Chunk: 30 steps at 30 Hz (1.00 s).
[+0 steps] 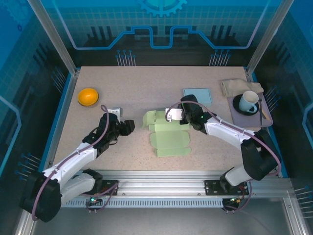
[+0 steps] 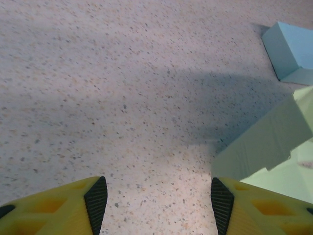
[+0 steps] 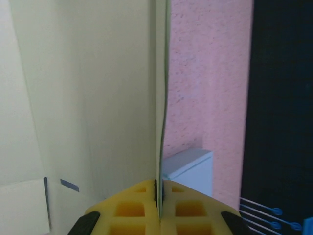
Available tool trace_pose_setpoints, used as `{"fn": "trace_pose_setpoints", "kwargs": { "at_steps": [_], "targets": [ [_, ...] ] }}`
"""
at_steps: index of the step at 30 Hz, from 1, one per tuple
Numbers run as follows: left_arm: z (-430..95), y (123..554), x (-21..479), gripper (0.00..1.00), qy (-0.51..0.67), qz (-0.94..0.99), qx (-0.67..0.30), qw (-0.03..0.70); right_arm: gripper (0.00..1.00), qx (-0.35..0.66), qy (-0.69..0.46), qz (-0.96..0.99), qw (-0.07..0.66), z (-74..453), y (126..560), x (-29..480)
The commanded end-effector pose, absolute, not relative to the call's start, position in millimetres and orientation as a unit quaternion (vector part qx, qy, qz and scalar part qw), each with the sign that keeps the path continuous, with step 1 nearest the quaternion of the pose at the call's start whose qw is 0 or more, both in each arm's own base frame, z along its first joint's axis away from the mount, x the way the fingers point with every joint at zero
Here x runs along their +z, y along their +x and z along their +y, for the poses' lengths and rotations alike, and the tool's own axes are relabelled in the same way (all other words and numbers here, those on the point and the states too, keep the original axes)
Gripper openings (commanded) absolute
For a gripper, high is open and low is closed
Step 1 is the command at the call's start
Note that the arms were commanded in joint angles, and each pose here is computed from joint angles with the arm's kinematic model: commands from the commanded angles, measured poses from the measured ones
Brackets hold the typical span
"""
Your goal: Fold the paper box
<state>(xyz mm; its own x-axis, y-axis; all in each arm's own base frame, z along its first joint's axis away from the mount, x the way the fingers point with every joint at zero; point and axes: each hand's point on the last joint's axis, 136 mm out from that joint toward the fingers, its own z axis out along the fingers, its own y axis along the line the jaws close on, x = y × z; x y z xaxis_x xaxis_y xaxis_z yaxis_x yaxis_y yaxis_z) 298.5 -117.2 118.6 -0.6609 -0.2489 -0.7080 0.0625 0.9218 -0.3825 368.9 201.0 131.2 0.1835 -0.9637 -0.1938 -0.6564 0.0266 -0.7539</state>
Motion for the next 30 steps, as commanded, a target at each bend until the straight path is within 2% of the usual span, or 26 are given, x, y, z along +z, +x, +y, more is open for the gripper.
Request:
{"fn": "trace_pose_setpoints", "kwargs": {
  "at_steps": [1, 6, 19, 30],
  "targets": [
    [-133, 299, 116, 0.61, -0.034, 0.882, -0.226, 0.411, 0.00, -0.274, -0.631, 0.537, 0.488, 215, 386, 176],
    [-133, 300, 104, 0.61, -0.013, 0.892, -0.196, 0.408, 0.00, -0.299, -0.620, 0.517, 0.509, 221, 380, 165],
    [-151, 311, 91, 0.58, 0.040, 0.902, -0.178, 0.392, 0.00, -0.332, -0.661, 0.483, 0.470, 224, 365, 119],
    [-189, 302, 88, 0.57, 0.116, 0.889, -0.226, 0.382, 0.00, -0.356, -0.673, 0.471, 0.445, 222, 364, 94]
  ]
}}
